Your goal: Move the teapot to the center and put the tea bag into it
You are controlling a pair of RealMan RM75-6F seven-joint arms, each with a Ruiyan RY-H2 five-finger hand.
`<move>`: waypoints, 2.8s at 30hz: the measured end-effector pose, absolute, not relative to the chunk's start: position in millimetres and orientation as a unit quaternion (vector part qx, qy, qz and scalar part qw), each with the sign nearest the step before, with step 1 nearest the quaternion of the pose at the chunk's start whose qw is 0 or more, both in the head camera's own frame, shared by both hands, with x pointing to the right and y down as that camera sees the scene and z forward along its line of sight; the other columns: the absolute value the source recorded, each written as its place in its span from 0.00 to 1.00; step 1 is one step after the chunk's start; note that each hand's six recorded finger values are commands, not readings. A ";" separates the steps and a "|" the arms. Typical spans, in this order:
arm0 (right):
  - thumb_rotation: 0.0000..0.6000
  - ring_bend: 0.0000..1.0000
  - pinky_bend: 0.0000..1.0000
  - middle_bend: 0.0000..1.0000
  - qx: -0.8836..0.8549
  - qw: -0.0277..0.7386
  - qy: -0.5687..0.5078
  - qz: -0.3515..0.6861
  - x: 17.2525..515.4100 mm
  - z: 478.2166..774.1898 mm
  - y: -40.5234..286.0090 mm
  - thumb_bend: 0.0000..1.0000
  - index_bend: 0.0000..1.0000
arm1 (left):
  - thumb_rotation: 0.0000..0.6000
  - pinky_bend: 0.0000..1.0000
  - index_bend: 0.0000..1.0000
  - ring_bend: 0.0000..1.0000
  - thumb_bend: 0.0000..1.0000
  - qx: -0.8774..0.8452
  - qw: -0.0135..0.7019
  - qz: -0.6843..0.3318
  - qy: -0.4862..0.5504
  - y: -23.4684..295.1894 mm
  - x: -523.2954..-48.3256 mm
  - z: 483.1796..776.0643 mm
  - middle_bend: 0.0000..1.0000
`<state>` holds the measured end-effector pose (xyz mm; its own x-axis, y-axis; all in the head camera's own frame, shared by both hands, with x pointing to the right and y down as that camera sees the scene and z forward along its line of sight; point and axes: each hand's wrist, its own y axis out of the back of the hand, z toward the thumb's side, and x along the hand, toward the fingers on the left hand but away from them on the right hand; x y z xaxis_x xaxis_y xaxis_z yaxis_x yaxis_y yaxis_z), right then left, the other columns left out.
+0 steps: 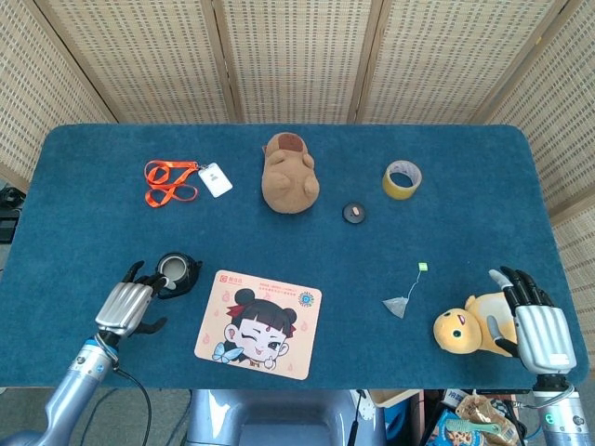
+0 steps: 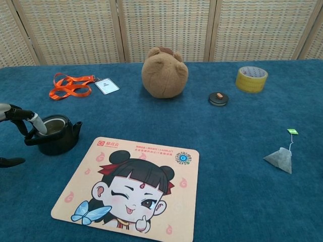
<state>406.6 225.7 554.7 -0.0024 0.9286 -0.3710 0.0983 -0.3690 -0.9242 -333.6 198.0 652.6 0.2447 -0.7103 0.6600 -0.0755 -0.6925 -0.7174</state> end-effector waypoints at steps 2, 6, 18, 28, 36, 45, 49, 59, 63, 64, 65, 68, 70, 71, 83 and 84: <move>1.00 0.14 0.31 0.21 -0.603 0.367 -0.426 0.566 407.0 554.6 225.6 0.57 0.18 | 1.00 0.00 0.31 0.30 0.29 -0.735 0.287 -0.551 0.270 196.7 -332.5 652.4 0.28; 1.00 0.14 0.31 0.21 -0.601 0.366 -0.427 0.568 408.6 554.3 225.9 0.57 0.18 | 1.00 0.00 0.31 0.30 0.29 -0.737 0.289 -0.549 0.268 195.5 -330.2 653.3 0.28; 1.00 0.14 0.31 0.21 -0.598 0.364 -0.430 0.570 412.7 553.8 227.5 0.57 0.18 | 1.00 0.00 0.31 0.30 0.29 -0.741 0.292 -0.549 0.254 202.5 -327.0 651.9 0.28; 1.00 0.14 0.31 0.21 -0.599 0.363 -0.429 0.570 411.6 554.1 227.7 0.57 0.18 | 1.00 0.00 0.31 0.30 0.29 -0.731 0.298 -0.565 0.239 213.8 -343.0 646.6 0.28; 1.00 0.14 0.31 0.21 -0.601 0.364 -0.428 0.569 407.9 554.8 226.3 0.57 0.18 | 1.00 0.00 0.31 0.29 0.29 -0.708 0.295 -0.596 0.238 211.2 -372.1 645.1 0.28; 1.00 0.14 0.31 0.21 -0.600 0.364 -0.428 0.570 408.2 554.0 226.4 0.57 0.18 | 1.00 0.00 0.31 0.25 0.29 -0.721 0.295 -0.573 0.256 204.8 -364.0 639.3 0.28; 1.00 0.14 0.31 0.21 -0.598 0.364 -0.429 0.572 410.1 553.3 227.4 0.57 0.18 | 1.00 0.00 0.31 0.24 0.29 -0.735 0.296 -0.556 0.252 206.2 -352.9 639.6 0.28; 1.00 0.14 0.31 0.21 -0.597 0.363 -0.429 0.573 410.7 553.3 227.7 0.57 0.18 | 1.00 0.00 0.32 0.24 0.29 -0.745 0.298 -0.542 0.249 208.3 -346.1 638.8 0.29; 1.00 0.14 0.31 0.21 -0.596 0.362 -0.430 0.574 411.5 553.4 228.3 0.57 0.18 | 1.00 0.00 0.34 0.24 0.29 -0.745 0.295 -0.548 0.240 211.3 -348.0 640.4 0.30; 1.00 0.14 0.31 0.21 -0.596 0.361 -0.430 0.574 411.7 553.5 228.6 0.57 0.18 | 1.00 0.00 0.34 0.24 0.29 -0.745 0.295 -0.548 0.240 211.8 -348.4 640.5 0.30; 1.00 0.14 0.31 0.21 -0.596 0.361 -0.430 0.575 412.0 553.5 228.8 0.57 0.18 | 1.00 0.00 0.34 0.24 0.29 -0.745 0.295 -0.549 0.239 212.4 -348.7 640.6 0.30; 1.00 0.14 0.31 0.21 -0.595 0.360 -0.430 0.575 412.7 553.7 229.5 0.57 0.18 | 1.00 0.00 0.35 0.24 0.29 -0.745 0.294 -0.551 0.234 215.1 -349.5 642.1 0.31; 1.00 0.14 0.31 0.21 -0.595 0.361 -0.430 0.576 412.5 553.8 229.4 0.57 0.18 | 1.00 0.00 0.37 0.25 0.29 -0.745 0.293 -0.552 0.232 216.6 -350.0 642.8 0.32; 1.00 0.14 0.31 0.21 -0.595 0.360 -0.430 0.576 412.5 553.8 229.4 0.57 0.18 | 1.00 0.00 0.37 0.25 0.29 -0.745 0.293 -0.553 0.232 217.1 -350.4 643.0 0.33; 1.00 0.14 0.31 0.21 -0.595 0.359 -0.430 0.577 413.2 554.1 230.4 0.57 0.18 | 1.00 0.00 0.38 0.26 0.29 -0.744 0.289 -0.558 0.226 222.5 -354.0 645.5 0.34; 1.00 0.14 0.31 0.21 -0.595 0.359 -0.430 0.577 413.1 554.3 230.2 0.57 0.18 | 1.00 0.00 0.38 0.26 0.29 -0.744 0.288 -0.558 0.226 222.7 -354.1 645.8 0.34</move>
